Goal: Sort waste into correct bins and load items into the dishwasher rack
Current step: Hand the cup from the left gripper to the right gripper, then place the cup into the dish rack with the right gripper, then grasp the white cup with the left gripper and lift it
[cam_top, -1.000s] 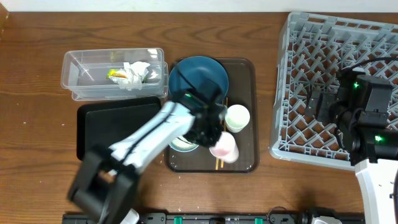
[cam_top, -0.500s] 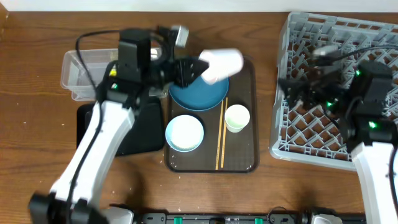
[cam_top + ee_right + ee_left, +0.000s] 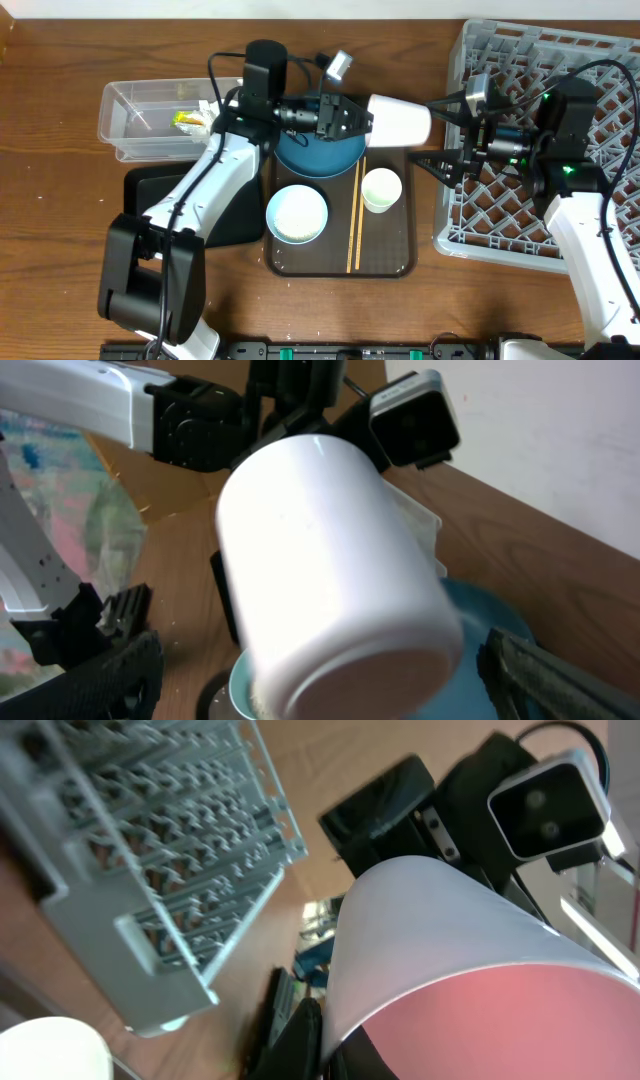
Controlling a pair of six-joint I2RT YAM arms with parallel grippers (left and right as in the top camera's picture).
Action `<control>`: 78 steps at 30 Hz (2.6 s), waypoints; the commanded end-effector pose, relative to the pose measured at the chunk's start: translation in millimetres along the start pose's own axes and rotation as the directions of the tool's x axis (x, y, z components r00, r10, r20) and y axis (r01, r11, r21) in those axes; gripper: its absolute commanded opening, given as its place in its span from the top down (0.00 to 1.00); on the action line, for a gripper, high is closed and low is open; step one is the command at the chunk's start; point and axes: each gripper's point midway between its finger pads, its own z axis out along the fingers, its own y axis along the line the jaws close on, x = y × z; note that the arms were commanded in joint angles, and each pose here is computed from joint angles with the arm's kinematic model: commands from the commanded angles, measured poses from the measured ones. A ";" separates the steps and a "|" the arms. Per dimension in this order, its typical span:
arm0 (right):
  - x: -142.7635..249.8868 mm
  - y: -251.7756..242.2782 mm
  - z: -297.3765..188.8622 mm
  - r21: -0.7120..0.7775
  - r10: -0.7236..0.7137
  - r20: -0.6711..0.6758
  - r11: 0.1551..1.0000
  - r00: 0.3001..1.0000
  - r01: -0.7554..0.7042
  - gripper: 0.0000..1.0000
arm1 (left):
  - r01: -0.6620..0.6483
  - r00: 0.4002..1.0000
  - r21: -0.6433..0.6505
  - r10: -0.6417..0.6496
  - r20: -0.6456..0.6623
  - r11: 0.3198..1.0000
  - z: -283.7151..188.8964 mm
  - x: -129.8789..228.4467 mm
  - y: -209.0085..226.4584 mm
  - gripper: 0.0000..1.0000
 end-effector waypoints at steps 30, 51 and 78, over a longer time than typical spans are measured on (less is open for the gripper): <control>29.1 -92.2 -105.8 0.754 0.327 -0.003 0.621 0.945 -0.212 0.99 | 0.099 0.985 -0.697 0.032 0.172 0.710 -98.0 11.0 124.6 0.56; 127.9 -68.9 -412.1 0.773 0.518 0.582 -0.591 0.626 -0.230 0.99 | 0.162 0.955 -0.911 0.172 0.242 0.380 -180.6 19.1 83.4 0.55; 98.7 -114.4 -368.6 0.783 0.503 0.611 -0.271 0.611 -0.560 0.01 | 0.054 0.984 -0.904 0.131 0.120 0.424 -126.6 34.9 85.0 0.39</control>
